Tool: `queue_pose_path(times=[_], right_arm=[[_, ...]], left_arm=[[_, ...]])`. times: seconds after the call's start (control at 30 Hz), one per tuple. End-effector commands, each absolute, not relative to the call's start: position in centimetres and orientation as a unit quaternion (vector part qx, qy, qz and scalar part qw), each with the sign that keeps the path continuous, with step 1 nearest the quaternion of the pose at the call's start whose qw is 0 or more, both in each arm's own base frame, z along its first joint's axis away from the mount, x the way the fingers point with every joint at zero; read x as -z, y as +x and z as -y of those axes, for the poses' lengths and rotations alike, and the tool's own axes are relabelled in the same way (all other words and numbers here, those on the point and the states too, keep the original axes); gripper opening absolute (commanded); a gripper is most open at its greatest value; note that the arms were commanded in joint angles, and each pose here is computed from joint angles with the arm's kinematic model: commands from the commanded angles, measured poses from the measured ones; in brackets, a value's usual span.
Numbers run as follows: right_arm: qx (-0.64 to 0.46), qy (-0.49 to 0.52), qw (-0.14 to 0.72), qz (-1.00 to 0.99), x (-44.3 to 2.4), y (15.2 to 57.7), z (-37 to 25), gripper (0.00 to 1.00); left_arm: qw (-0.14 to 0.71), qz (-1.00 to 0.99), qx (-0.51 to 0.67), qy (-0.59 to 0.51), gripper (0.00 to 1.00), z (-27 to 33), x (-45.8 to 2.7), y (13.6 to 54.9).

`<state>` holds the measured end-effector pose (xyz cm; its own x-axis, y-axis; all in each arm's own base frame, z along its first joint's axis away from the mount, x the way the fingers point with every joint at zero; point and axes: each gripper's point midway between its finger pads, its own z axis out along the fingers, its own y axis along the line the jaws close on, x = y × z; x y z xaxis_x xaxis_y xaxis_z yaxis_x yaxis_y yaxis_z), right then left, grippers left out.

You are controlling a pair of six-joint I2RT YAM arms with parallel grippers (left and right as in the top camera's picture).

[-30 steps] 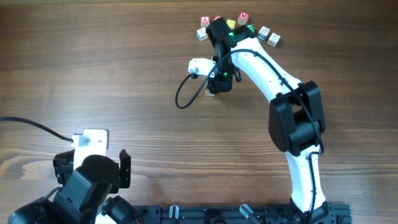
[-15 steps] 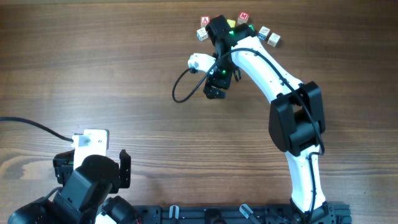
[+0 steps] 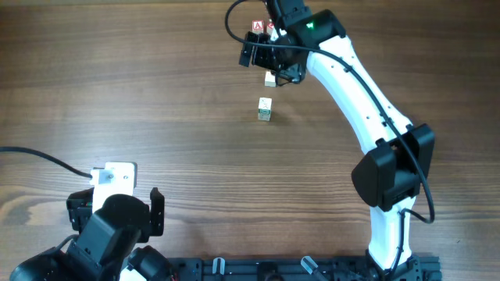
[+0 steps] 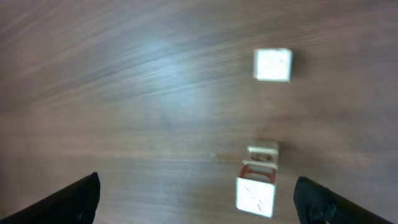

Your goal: Form a tower

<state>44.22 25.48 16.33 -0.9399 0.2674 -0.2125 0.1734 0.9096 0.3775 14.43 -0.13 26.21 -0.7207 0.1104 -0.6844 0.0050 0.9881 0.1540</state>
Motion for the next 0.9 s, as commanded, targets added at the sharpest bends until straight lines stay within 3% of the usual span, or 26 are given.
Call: queue_pose_path(times=[0.0,0.3,0.5,0.87], right_arm=[[-0.089,0.179,0.176,-0.964,-15.1,44.1,-24.2,1.00],[-0.023,0.175,0.148,-0.973,-8.1,40.7,-25.0,1.00],[-0.036,0.170,0.120,-0.977,-4.5,39.4,-25.2,1.00],[-0.036,0.139,0.107,-0.984,-1.7,39.6,-25.9,0.96]], left_arm=[[0.374,-0.925,-0.066,0.025,1.00,0.2,-26.2,14.4],[0.374,-0.925,-0.066,0.025,1.00,0.2,-26.2,14.4],[0.374,-0.925,-0.067,0.025,1.00,0.2,-26.2,14.4],[0.374,-0.925,-0.066,0.025,1.00,0.2,-26.2,14.4]])
